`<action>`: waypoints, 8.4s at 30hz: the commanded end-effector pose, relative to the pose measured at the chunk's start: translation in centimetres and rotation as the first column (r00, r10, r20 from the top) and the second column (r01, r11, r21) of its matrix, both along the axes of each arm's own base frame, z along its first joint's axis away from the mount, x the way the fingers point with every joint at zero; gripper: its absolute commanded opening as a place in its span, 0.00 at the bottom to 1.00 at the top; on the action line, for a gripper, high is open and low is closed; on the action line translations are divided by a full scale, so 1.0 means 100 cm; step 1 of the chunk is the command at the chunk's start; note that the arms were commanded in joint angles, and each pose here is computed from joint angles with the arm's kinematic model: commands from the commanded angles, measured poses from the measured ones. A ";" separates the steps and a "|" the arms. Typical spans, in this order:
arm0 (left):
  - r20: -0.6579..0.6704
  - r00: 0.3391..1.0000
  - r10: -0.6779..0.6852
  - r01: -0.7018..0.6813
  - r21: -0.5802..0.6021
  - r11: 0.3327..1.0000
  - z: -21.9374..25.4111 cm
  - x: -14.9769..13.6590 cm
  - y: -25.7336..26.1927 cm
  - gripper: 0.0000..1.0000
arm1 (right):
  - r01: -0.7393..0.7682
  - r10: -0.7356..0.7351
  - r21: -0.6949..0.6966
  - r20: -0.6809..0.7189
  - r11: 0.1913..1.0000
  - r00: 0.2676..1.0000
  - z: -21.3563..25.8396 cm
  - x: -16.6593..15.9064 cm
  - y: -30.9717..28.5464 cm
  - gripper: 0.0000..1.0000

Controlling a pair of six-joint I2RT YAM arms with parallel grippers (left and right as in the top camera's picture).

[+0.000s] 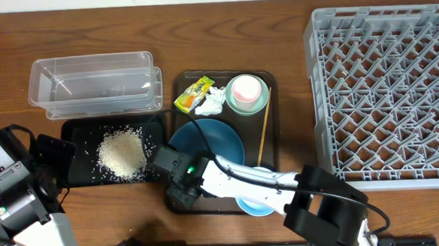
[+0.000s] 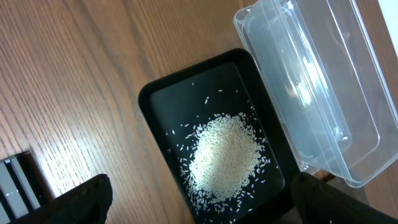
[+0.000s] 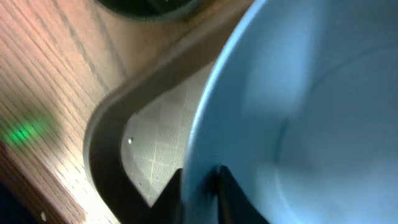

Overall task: Sort waste into correct bins and load items into the dishwasher rack
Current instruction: 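Reach the right gripper to the blue plate rim and grasp it, then lift the blue plate with the right gripper over the dish rack, then lower the blue plate into the dish rack and release it, then reach the right gripper to the light-blue bowl and grasp it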

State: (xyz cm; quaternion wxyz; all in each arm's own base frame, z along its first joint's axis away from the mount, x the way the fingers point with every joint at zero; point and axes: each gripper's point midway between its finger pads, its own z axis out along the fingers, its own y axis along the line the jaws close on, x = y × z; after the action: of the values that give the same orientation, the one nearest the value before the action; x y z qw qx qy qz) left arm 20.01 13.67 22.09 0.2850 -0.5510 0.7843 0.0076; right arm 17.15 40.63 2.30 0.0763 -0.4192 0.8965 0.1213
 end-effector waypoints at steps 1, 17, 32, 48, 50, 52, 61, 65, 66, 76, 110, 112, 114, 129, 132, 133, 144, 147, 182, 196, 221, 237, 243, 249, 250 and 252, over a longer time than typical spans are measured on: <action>0.019 1.000 0.012 -0.012 0.013 1.000 0.009 0.000 0.003 0.95 | -0.008 0.011 0.060 -0.044 0.998 0.999 0.016 -0.008 0.016 0.02; 0.018 1.000 0.012 -0.012 0.013 1.000 0.009 0.000 0.003 0.95 | 0.100 -0.097 0.235 -0.026 0.967 0.995 0.187 0.084 -0.006 0.01; 0.018 1.000 0.012 -0.012 0.013 1.000 0.008 0.000 0.003 0.95 | 0.407 -0.483 0.525 0.010 0.748 0.876 0.322 0.207 -0.261 0.01; 0.014 1.000 0.012 -0.012 0.010 1.000 0.007 0.000 0.003 0.95 | 0.489 -0.613 0.814 -0.221 0.312 0.759 0.308 0.200 -0.450 0.01; 0.014 1.000 0.012 -0.012 0.010 1.000 0.007 0.001 0.003 0.95 | 0.517 -0.608 0.824 -0.292 0.231 0.738 0.298 0.195 -0.458 0.01; 0.014 1.000 0.012 -0.012 0.010 1.000 0.007 0.000 0.003 0.95 | 0.537 -0.594 0.831 -0.361 0.145 0.719 0.289 0.190 -0.464 0.01; 0.014 1.000 0.012 -0.012 0.010 1.000 0.007 0.001 0.003 0.95 | 0.507 -0.564 0.861 -0.440 -0.044 0.699 0.261 0.176 -0.479 0.01; 0.014 1.000 0.012 -0.012 0.010 1.000 0.007 0.000 0.003 0.95 | 0.525 -0.552 0.848 -0.470 -0.068 0.689 0.257 0.174 -0.477 0.01; 0.014 1.000 0.012 -0.012 0.010 1.000 0.007 0.001 0.003 0.95 | 0.535 -0.547 0.841 -0.485 -0.077 0.683 0.257 0.173 -0.477 0.01; 0.014 1.000 0.012 -0.012 0.010 1.000 0.007 0.001 0.003 0.95 | 0.581 -0.513 0.807 -0.545 -0.107 0.663 0.259 0.170 -0.468 0.01; 0.014 1.000 0.012 -0.012 0.010 1.000 0.007 0.000 0.003 0.95 | 0.613 -0.533 0.787 -0.489 0.071 0.690 0.232 0.171 -0.448 0.03; 0.014 1.000 0.012 -0.012 0.010 1.000 0.007 0.000 0.003 0.95 | 0.628 -0.560 0.774 -0.489 0.075 0.669 0.227 0.168 -0.458 0.06; 0.014 1.000 0.012 -0.012 0.010 1.000 0.007 0.000 0.003 0.95 | 0.641 -0.584 0.764 -0.488 0.074 0.649 0.223 0.165 -0.468 0.07; 0.014 1.000 0.012 -0.012 0.010 1.000 0.007 0.000 0.003 0.95 | 0.757 -0.718 0.651 -0.501 0.055 0.483 0.216 0.147 -0.513 0.70; 0.014 1.000 0.012 -0.012 0.010 1.000 0.007 0.001 0.003 0.95 | 0.803 -0.779 0.592 -0.473 0.065 0.411 0.219 0.144 -0.522 0.72; 0.014 1.000 0.012 -0.012 0.010 1.000 0.007 0.001 0.003 0.95 | 0.821 -0.804 0.568 -0.460 0.059 0.376 0.221 0.143 -0.526 0.73; 0.014 1.000 0.012 -0.012 0.010 1.000 0.007 0.000 0.003 0.95 | 0.859 -0.988 0.512 -0.126 0.014 0.091 0.271 0.125 -0.548 0.98; 0.014 1.000 0.012 -0.012 0.010 1.000 0.007 0.001 0.003 0.95 | 0.852 -0.985 0.520 -0.107 0.061 0.136 0.276 0.129 -0.532 0.94; 0.014 1.000 0.012 -0.012 0.010 1.000 0.007 0.000 0.003 0.95 | 0.991 -0.996 0.109 0.035 0.081 0.077 0.182 0.152 -0.512 0.01; 0.014 1.000 0.012 -0.012 0.010 1.000 0.007 0.000 0.003 0.95 | 0.549 -0.713 0.724 -0.114 0.417 0.692 0.330 0.124 -0.350 0.68; 0.014 1.000 0.012 -0.012 0.010 1.000 0.007 0.000 0.003 0.95 | 0.665 -0.665 -0.129 0.055 0.735 0.745 0.146 0.017 -0.162 0.75; 0.014 1.000 0.012 -0.012 0.010 1.000 0.007 0.000 0.003 0.95 | 0.552 -0.581 -0.454 0.089 0.699 0.809 0.033 -0.018 -0.131 0.50; 0.014 1.000 0.012 -0.012 0.010 1.000 0.007 0.000 0.003 0.95 | 0.545 -0.575 -0.475 0.096 0.691 0.813 0.011 -0.016 -0.126 0.46; 0.014 1.000 0.012 -0.012 0.010 1.000 0.007 0.001 0.003 0.95 | 0.551 -0.575 -0.455 0.099 0.699 0.812 0.009 -0.012 -0.121 0.38; 0.014 1.000 0.012 -0.012 0.010 1.000 0.007 0.000 0.003 0.95 | 0.552 -0.576 -0.455 0.100 0.699 0.812 0.009 -0.012 -0.121 0.36; 0.014 1.000 0.012 -0.012 0.010 1.000 0.007 0.001 0.003 0.95 | 0.551 -0.575 -0.455 0.100 0.699 0.812 0.009 -0.012 -0.121 0.36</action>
State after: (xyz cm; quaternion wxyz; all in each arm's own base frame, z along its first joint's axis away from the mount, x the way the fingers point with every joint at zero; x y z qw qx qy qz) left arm 20.03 13.68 22.05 0.2841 -0.5511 0.7845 0.0074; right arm 15.85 28.47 3.34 -0.0242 -0.1280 0.9855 -0.1090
